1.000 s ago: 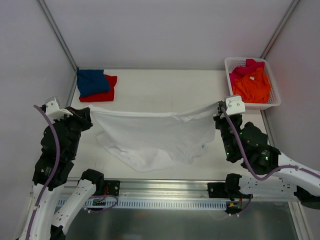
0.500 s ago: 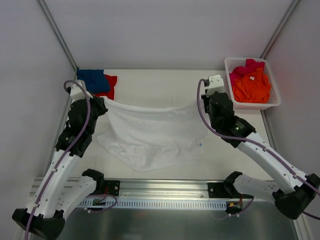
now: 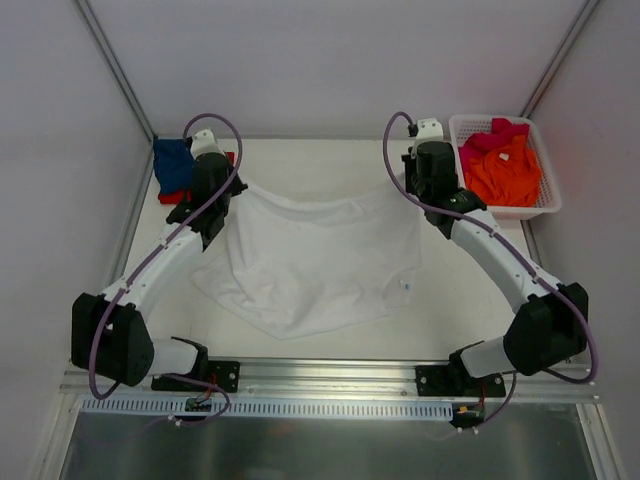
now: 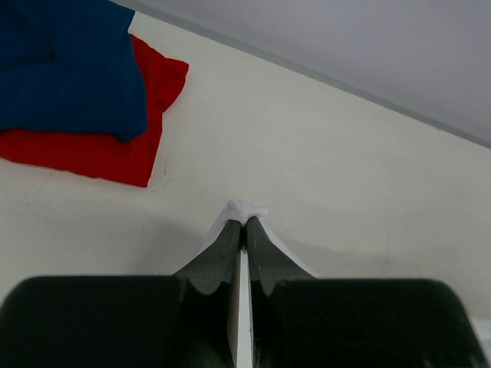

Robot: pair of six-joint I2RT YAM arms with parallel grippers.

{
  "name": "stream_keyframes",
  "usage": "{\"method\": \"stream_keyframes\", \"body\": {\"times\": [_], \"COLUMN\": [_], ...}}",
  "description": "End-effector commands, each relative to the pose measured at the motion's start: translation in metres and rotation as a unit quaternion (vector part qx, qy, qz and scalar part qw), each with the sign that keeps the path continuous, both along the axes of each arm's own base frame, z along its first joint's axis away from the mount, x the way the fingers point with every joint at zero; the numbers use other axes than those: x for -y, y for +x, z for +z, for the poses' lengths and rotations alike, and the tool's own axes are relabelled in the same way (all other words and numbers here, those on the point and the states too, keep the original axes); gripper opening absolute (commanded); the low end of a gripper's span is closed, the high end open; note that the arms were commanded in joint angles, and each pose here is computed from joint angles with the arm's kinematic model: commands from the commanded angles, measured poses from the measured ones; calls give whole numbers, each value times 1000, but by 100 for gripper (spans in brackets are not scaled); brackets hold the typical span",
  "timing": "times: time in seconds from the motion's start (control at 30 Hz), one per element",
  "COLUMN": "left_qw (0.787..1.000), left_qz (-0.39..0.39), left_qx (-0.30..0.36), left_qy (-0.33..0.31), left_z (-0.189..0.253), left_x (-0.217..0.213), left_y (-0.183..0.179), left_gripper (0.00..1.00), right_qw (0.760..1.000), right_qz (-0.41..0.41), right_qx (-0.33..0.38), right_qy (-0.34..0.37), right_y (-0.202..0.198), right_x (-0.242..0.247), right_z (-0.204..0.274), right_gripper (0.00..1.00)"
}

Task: Fold and stack the t-shirts
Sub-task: Flatten the tshirt out

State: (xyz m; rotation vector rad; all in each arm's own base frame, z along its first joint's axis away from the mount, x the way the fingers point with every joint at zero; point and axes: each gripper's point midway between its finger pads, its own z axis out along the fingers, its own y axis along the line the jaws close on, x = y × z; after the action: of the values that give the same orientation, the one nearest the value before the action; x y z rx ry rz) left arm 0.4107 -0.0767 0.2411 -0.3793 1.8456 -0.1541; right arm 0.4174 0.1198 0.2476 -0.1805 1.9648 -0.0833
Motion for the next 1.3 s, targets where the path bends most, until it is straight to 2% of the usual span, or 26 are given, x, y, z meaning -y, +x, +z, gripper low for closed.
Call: {"method": "stream_keyframes", "body": {"times": [0.0,0.13,0.2,0.23,0.27,0.33,0.4,0.43,0.47,0.53,0.57,0.6,0.63,0.67,0.73,0.77,0.83,0.9,0.97,1.0,1.03,1.1,1.17,1.2,1.27], "left_qw": [998,998,999,999,999,999,1000,999,1000,1000,1000,1000,999,999,999,999,999,999,999,999,999,999,999,999,999], "left_qz": [8,6,10,8,11,12,10,13,12,16,18,18,23,27,31,34,30,32,36,39,38,37,36,31,33], "left_qx": [59,60,43,50,38,43,21,30,12,18,4,2,5,-5,-7,-7,-8,-18,-10,-24,-15,-28,-21,-34,-24], "left_qy": [-7,-9,-5,-7,-4,-7,2,2,10,14,18,21,21,28,34,35,34,28,18,19,15,21,21,25,19], "left_z": [34,34,16,23,8,11,-12,-2,-21,-17,-33,-35,-29,-39,-39,-39,-36,-43,-30,-42,-30,-39,-28,-39,-27], "left_x": [-1,2,0,1,1,-1,0,-1,-2,-4,-5,-5,-9,-11,-13,-15,-14,-15,-15,-17,-17,-14,-12,-8,-5], "left_y": [44,73,91,99,109,124,140,151,159,173,180,185,191,195,200,199,194,183,170,159,150,134,119,106,87], "left_gripper": [0,0,0,0,0,0,0,0,1,1,1,5,28,45,80,99,99,99,99,99,99,99,99,99,99], "right_qw": [998,999,999,999,999,999,999,999,999,999,999,999,999,998,998,998,998,998,997,997,997,997,997,997,997], "right_qz": [-2,-11,-10,-14,-17,-17,-18,-22,-23,-23,-24,-24,-25,-25,-26,-27,-29,-29,-30,-27,-24,-17,-12,-6,0], "right_qx": [42,19,24,23,19,15,8,4,-10,-11,-13,-21,-24,-28,-34,-40,-44,-43,-42,-41,-40,-39,-43,-47,-37], "right_qy": [47,42,44,43,42,45,44,43,41,45,45,43,42,40,42,42,44,47,56,57,58,56,61,62,68], "right_y": [36,65,79,86,96,108,122,125,131,137,140,142,143,143,142,139,133,127,114,108,103,86,70,61,46], "right_x": [-4,-2,-3,0,-1,0,-2,-1,-2,-4,-4,-5,-5,-5,-5,-4,-3,-2,0,-3,-5,-9,-12,-18,-22], "right_z": [24,1,6,4,-2,-7,-16,-19,-33,-36,-39,-48,-51,-55,-59,-64,-66,-64,-59,-57,-55,-49,-49,-50,-39], "right_gripper": [0,0,0,0,0,0,0,3,8,10,11,20,27,40,48,56,61,61,61,61,61,60,60,60,60]}}
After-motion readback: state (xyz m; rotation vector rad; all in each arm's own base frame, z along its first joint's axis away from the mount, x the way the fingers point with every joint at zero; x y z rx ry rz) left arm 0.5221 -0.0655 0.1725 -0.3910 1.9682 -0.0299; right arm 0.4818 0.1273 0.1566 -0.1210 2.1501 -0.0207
